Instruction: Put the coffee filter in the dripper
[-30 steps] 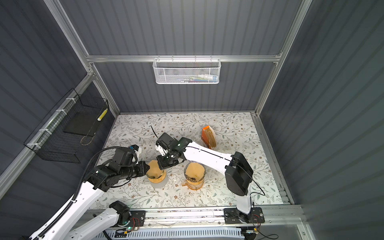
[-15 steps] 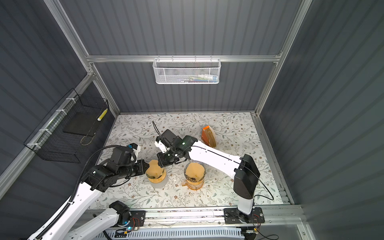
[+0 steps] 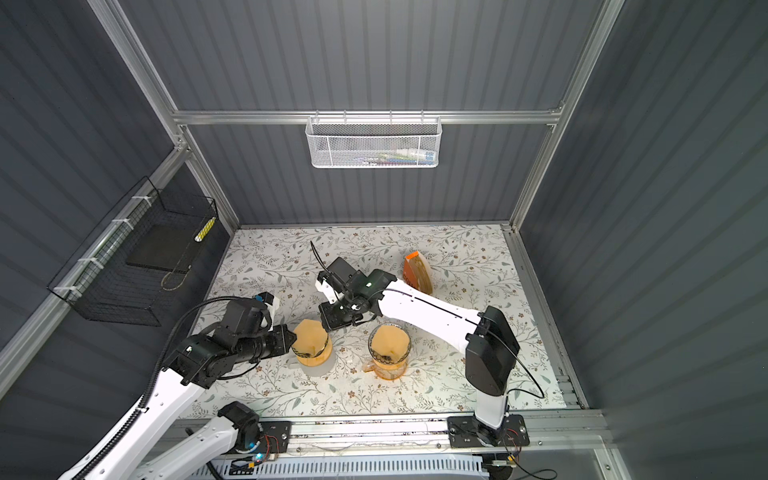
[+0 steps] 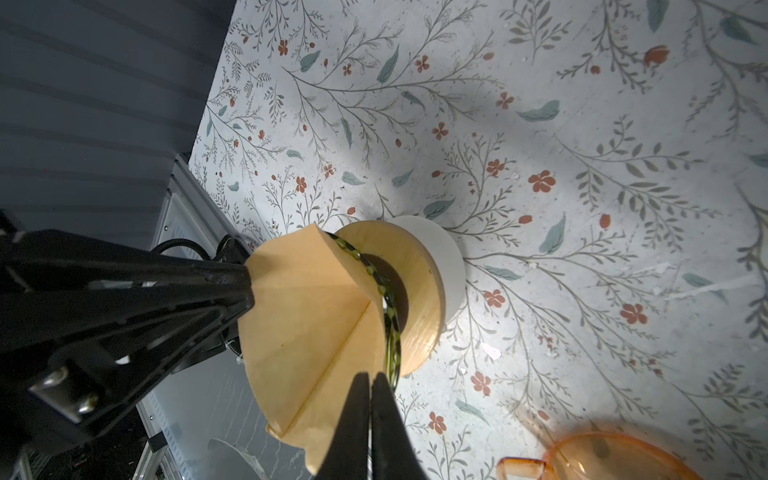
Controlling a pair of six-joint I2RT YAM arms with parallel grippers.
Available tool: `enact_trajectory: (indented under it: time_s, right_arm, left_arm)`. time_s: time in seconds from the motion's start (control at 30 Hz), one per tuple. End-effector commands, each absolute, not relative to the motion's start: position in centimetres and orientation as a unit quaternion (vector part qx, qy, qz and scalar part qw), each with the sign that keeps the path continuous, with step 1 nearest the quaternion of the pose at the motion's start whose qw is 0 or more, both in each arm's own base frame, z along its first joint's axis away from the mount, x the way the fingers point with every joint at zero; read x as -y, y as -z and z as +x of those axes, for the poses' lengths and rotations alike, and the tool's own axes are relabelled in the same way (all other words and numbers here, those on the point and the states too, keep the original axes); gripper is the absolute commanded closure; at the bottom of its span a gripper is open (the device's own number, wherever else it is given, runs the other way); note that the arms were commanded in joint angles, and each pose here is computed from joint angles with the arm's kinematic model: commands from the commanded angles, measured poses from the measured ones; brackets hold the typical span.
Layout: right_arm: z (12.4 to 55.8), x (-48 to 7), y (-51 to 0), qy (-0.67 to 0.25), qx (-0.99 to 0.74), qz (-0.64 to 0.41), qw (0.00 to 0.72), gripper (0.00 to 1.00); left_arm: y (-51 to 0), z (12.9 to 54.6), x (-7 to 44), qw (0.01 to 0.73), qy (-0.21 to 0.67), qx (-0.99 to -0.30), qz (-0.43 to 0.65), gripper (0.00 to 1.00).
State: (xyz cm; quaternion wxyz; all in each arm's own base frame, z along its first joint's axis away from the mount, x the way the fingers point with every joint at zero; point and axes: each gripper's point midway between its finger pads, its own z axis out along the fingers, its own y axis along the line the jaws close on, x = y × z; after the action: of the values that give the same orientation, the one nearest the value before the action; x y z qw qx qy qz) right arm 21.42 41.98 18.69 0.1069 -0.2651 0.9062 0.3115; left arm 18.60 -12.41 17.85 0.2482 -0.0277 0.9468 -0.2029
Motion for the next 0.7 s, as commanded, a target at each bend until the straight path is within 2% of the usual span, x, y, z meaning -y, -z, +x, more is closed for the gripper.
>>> enact_trajectory:
  time_s: [0.0, 0.67]
  right_arm:
    - [21.5, -41.7, -17.3, -0.299, -0.910, -0.270, 0.098, 0.92]
    - [21.0, -41.8, -15.8, -0.296, -0.914, -0.268, 0.076, 0.92]
  left_arm:
    - [-17.4, 18.3, 12.2, 0.245, 0.201, -0.948, -0.033, 0.85]
    - [-16.5, 18.2, 12.2, 0.237, 0.201, -0.950, -0.037, 0.85]
